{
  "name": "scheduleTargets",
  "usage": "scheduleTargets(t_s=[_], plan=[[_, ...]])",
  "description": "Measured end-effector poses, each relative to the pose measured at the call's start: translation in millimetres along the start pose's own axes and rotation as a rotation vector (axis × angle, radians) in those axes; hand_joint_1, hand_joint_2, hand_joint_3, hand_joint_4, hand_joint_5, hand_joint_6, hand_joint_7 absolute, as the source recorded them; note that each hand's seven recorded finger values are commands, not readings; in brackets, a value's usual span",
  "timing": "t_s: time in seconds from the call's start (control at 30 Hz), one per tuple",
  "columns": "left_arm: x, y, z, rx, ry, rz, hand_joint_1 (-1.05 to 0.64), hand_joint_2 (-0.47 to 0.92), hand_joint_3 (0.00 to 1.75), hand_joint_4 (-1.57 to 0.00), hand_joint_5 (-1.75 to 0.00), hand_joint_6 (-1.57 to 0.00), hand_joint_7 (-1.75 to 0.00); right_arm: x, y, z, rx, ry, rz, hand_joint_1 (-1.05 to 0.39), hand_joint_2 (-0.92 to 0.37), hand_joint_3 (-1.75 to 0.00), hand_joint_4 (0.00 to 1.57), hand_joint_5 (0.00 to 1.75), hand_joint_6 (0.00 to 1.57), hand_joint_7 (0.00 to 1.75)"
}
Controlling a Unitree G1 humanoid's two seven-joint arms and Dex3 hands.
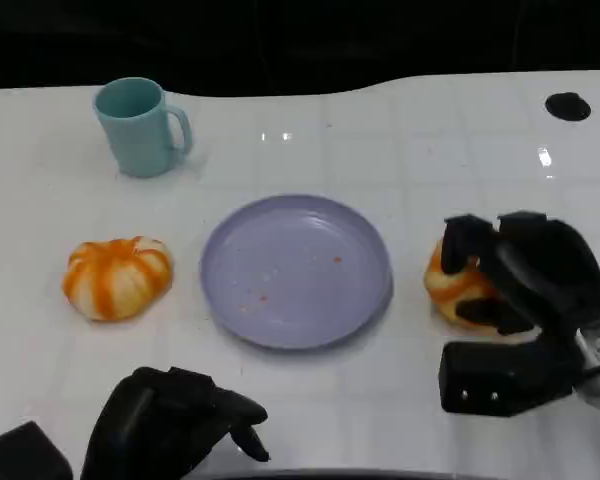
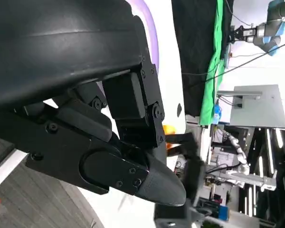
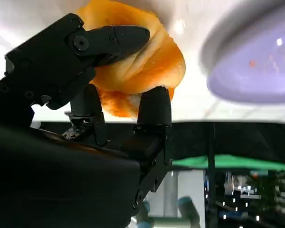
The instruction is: Grasp the bread from the table and place it into the plate.
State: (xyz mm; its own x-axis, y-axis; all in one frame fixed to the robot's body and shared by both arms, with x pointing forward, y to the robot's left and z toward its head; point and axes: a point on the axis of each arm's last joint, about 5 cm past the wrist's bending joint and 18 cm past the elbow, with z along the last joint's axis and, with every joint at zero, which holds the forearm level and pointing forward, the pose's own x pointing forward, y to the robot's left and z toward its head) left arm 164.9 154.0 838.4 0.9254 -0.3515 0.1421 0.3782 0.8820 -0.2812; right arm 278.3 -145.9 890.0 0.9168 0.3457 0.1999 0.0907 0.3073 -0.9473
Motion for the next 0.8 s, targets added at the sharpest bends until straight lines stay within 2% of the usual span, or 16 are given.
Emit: scheduleTargets(t_s=[0.07,0.13,0.4,0.53,0.63,0.8], plan=[[0,0.0,0.0,0.0,0.0,0.0,-0.98,0.92,0.02,-1.14,-1.06,-1.52,-0.1,2.4,-4.6,1.3,0.016,-0.002,-0.028,-0.11,-0.4,-1.05,0.93,1.75,0.66,1.75],[0,0.0,0.0,0.003,0.001,0.0,-0.98,0.92,0.02,-1.14,-1.06,-1.51,-0.1,4.3,-8.2,3.4,0.029,-0.015,-0.052,-0.12,-0.35,-1.09,0.95,1.75,0.68,1.75],[0,-0.1,-0.2,0.004,0.002,0.001,-0.97,0.92,0.01,-1.12,-1.07,-1.5,-0.11,11.6,-18.6,12.0,0.082,-0.059,-0.116,-0.11,-0.33,-1.23,0.96,1.75,0.71,1.75],[0,-0.4,-0.3,0.003,0.002,-0.002,-0.98,0.92,0.01,-1.12,-1.08,-1.51,-0.11,20.8,-23.0,24.1,0.155,-0.126,-0.12,-0.15,-0.29,-1.31,0.99,1.75,0.73,1.75],[1,-0.8,-0.4,0.003,0.002,-0.003,-0.98,0.92,0.0,-1.12,-1.08,-1.51,-0.11,31.2,-24.7,38.9,0.226,-0.174,-0.099,-0.14,-0.28,-1.31,0.99,1.75,0.73,1.75],[0,-1.1,-0.5,0.005,0.003,-0.004,-0.98,0.92,0.01,-1.12,-1.08,-1.5,-0.12,41.8,-20.6,60.0,0.306,-0.233,-0.069,-0.14,-0.29,-1.33,0.98,1.75,0.75,1.75]])
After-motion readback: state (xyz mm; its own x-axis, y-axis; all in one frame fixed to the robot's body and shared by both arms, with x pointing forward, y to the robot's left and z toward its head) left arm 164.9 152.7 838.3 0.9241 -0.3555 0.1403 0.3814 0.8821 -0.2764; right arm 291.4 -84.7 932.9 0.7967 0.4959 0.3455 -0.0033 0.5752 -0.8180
